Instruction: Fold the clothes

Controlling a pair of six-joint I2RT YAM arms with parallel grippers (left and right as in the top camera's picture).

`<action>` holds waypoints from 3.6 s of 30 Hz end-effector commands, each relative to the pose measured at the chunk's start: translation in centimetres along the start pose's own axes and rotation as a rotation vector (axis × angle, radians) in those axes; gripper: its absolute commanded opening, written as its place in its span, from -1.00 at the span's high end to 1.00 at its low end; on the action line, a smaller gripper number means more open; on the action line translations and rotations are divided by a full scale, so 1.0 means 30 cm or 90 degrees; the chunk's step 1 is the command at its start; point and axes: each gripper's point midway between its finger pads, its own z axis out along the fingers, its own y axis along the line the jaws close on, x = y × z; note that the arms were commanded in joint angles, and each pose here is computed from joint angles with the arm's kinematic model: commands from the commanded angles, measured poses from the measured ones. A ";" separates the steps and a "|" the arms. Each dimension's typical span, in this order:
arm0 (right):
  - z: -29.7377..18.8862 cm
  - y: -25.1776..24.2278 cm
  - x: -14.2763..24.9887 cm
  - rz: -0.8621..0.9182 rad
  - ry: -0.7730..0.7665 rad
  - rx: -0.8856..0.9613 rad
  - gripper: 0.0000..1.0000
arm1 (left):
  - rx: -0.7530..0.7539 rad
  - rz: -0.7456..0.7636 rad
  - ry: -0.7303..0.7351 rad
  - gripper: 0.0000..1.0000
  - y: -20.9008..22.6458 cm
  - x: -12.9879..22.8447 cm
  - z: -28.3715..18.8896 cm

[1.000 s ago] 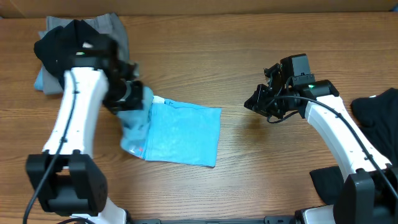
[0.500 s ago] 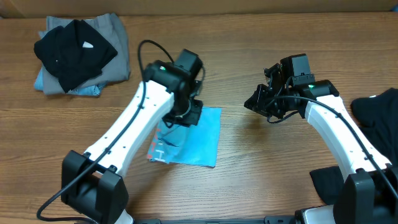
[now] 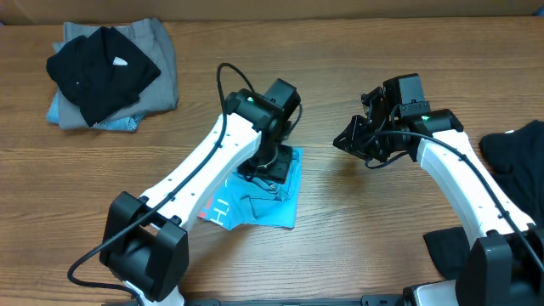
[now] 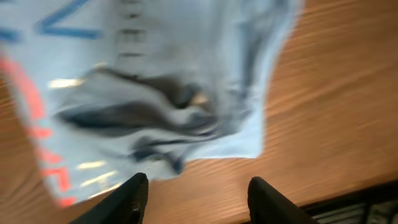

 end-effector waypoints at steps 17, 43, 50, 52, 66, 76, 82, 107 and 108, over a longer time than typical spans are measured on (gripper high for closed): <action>-0.040 0.019 0.007 -0.034 -0.002 -0.005 0.65 | -0.148 -0.001 -0.017 0.88 0.340 -0.078 0.149; -0.040 0.018 0.011 -0.032 0.002 -0.003 0.59 | 0.106 0.139 0.088 0.92 -0.054 0.115 0.169; -0.040 0.018 0.011 -0.032 0.002 -0.003 0.60 | -0.086 0.024 -0.048 0.92 0.243 -0.049 0.034; -0.040 0.018 0.011 -0.032 0.001 -0.003 0.59 | -0.085 0.004 -0.056 0.91 0.279 -0.068 0.049; -0.040 0.023 0.001 -0.037 -0.006 -0.007 0.59 | 0.270 0.202 0.108 0.92 -0.175 0.239 0.231; -0.040 0.017 0.011 -0.032 0.002 -0.003 0.58 | 0.126 0.159 0.047 0.92 -0.048 0.097 0.082; -0.040 0.018 0.009 -0.033 0.000 -0.004 0.59 | 0.032 0.029 -0.089 0.91 0.173 -0.119 0.007; -0.039 0.016 0.014 -0.030 0.004 -0.002 0.58 | 0.368 0.063 -0.089 0.92 -0.245 -0.266 0.298; -0.039 0.016 0.014 -0.030 0.003 -0.002 0.58 | 0.367 0.074 -0.093 0.92 -0.265 -0.271 0.284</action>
